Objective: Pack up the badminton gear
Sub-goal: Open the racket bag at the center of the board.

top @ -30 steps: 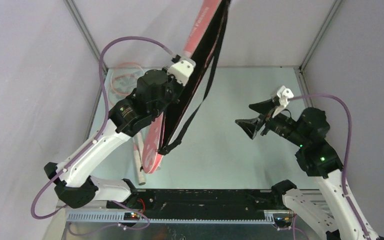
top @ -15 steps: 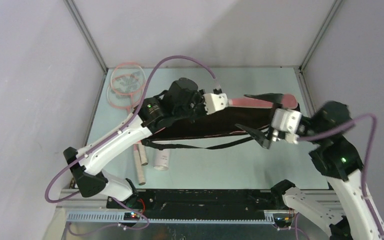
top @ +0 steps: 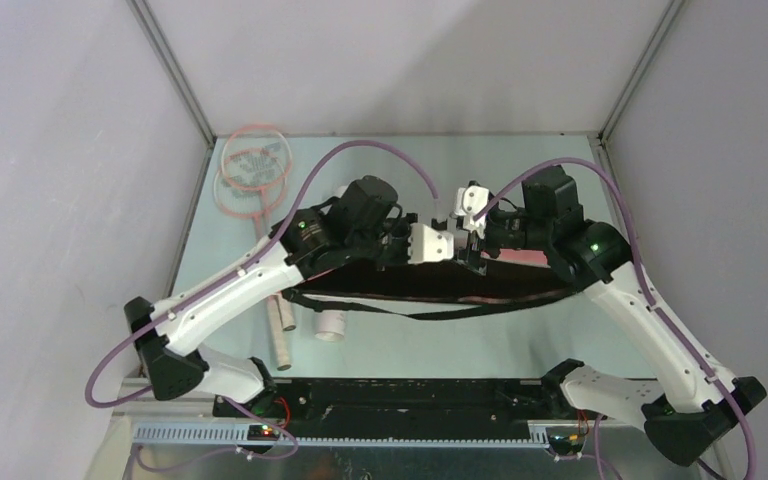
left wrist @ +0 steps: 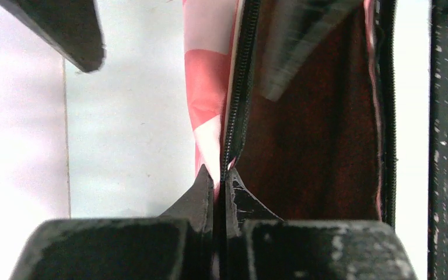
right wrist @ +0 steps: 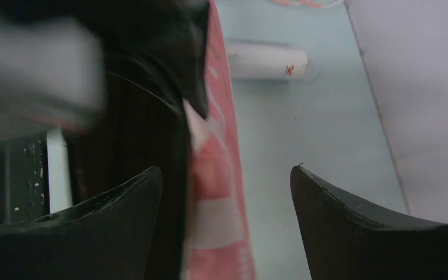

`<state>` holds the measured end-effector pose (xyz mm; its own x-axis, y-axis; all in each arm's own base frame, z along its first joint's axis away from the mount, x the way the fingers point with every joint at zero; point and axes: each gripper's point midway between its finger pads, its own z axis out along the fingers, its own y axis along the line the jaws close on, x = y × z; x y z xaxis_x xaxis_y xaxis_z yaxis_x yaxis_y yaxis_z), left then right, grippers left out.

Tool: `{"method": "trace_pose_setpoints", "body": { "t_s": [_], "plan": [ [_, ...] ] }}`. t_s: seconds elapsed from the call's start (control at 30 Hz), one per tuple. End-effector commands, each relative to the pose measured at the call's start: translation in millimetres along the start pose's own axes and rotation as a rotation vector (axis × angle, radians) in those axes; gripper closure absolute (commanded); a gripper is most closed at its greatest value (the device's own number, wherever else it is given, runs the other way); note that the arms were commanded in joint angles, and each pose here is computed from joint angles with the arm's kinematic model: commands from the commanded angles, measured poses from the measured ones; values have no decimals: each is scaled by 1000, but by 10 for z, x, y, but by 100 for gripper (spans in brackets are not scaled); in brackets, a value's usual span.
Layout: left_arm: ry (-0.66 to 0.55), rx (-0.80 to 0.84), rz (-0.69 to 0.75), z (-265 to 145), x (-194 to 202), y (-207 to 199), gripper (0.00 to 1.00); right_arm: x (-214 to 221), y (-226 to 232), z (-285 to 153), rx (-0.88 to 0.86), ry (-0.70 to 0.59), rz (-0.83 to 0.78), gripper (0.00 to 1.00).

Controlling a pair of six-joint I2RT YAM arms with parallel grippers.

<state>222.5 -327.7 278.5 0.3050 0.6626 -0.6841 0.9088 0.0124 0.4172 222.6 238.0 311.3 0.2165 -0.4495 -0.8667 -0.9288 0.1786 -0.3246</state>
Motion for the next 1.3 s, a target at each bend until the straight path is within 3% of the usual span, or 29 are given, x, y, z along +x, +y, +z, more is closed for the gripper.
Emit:
{"method": "trace_pose_setpoints", "body": {
  "t_s": [0.0,0.2,0.4,0.53,0.6,0.63,0.67,0.7,0.73,0.77,0.83,0.97,1.03,1.13,1.27],
  "plan": [
    [-223,-16,146,-333,-459,-22,100,242,-29,70,-27,54,21,18],
    [-260,-52,135,-330,-542,48,100,259,135,247,-141,22,50,21],
    [-288,-16,139,-275,-582,-9,100,280,124,413,-125,-10,116,37],
    [-274,7,109,-178,-587,-2,100,64,129,511,-117,-74,95,56],
    [-275,7,81,-150,-617,25,100,37,87,554,-85,-71,107,75],
    [-280,2,62,-154,-641,41,98,60,14,584,-40,-55,139,93],
    [-293,-29,53,-172,-680,104,90,77,-45,594,-7,-47,163,98],
    [-304,-56,7,-207,-695,133,58,152,-209,598,88,-18,222,100],
    [-318,-153,-24,-262,-741,315,38,220,-363,572,178,10,249,100],
    [-338,-198,-98,-354,-748,353,10,287,-457,534,234,21,323,100],
    [-381,-385,-231,-596,-755,625,2,414,-708,389,384,32,460,100],
    [-437,-775,-569,-1296,-536,1155,0,757,-1082,-63,687,50,771,100],
    [-452,-840,-759,-1485,-324,1259,0,964,-1162,-318,835,76,900,100],
    [-443,-941,-946,-1645,196,1471,0,1095,-1147,-476,912,65,946,100],
    [-314,-1091,-1232,-1567,1244,1569,0,1229,-1124,-403,906,32,970,100]
  ]
}}
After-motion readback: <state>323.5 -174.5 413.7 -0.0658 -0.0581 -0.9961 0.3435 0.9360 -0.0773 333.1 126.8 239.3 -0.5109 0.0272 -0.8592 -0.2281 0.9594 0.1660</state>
